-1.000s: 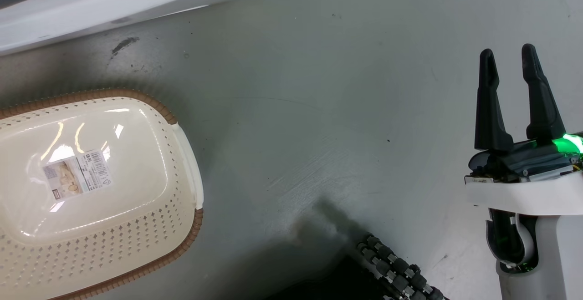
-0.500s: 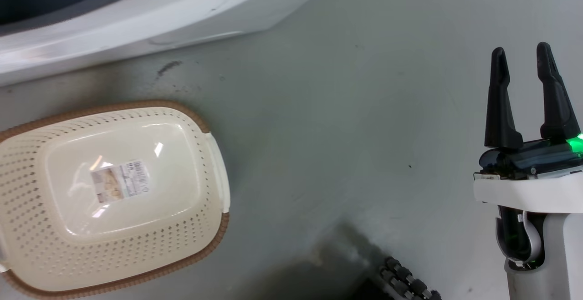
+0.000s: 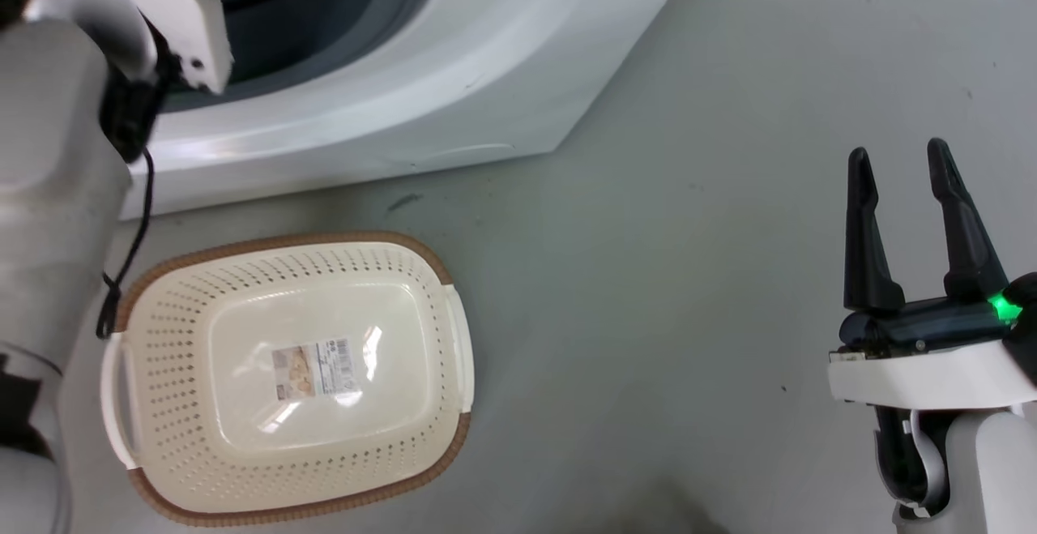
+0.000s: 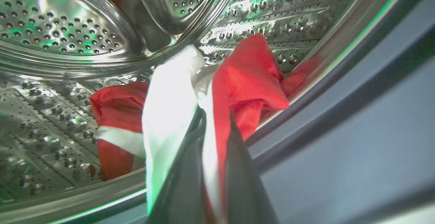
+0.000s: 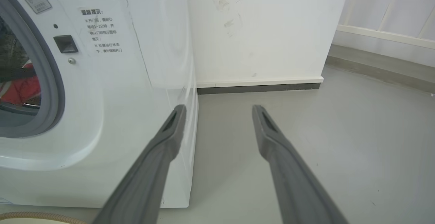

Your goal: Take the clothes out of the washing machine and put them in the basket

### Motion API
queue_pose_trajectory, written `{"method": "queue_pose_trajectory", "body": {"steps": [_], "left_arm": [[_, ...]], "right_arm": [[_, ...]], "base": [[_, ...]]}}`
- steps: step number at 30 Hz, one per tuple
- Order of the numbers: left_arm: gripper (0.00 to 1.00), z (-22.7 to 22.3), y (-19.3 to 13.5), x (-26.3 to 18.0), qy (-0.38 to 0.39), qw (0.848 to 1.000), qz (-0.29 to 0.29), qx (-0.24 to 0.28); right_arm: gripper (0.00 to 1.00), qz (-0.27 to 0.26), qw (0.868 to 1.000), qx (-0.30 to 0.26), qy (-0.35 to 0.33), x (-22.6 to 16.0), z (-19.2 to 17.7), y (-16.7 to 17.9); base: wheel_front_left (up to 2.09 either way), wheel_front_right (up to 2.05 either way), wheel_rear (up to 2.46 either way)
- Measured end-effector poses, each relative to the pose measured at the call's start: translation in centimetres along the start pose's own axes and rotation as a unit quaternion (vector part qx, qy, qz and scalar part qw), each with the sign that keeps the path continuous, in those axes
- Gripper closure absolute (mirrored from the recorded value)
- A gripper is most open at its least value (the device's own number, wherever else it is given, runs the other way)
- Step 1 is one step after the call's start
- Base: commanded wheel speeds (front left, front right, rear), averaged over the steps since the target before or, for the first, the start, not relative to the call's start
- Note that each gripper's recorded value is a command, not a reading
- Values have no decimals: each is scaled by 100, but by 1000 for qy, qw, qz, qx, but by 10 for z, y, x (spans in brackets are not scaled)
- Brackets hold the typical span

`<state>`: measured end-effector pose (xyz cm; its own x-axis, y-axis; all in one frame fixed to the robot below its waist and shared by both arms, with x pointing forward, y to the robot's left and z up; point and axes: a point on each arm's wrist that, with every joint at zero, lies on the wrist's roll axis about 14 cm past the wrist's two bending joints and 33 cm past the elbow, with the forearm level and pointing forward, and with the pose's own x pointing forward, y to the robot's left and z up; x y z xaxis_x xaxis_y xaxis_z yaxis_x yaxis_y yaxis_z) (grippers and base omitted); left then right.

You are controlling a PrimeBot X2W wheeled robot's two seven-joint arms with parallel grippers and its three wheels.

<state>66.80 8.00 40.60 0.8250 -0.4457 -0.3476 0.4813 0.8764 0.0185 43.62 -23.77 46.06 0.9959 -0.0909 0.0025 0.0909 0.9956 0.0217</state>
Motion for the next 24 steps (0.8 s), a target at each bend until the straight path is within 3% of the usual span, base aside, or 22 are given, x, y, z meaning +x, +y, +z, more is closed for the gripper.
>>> {"method": "queue_pose_trajectory", "body": {"steps": [15, 24], "left_arm": [[100, 51, -49, -101, -125, 992, -4, -7], [100, 87, -56, -183, -194, 981, 23, 12]], "right_arm": [[0, 31, 999, 9, -37, -34, 37, 22], [0, 56, 996, 12, -65, -54, 59, 38]], "base": [[0, 0, 0], [0, 0, 0]]}}
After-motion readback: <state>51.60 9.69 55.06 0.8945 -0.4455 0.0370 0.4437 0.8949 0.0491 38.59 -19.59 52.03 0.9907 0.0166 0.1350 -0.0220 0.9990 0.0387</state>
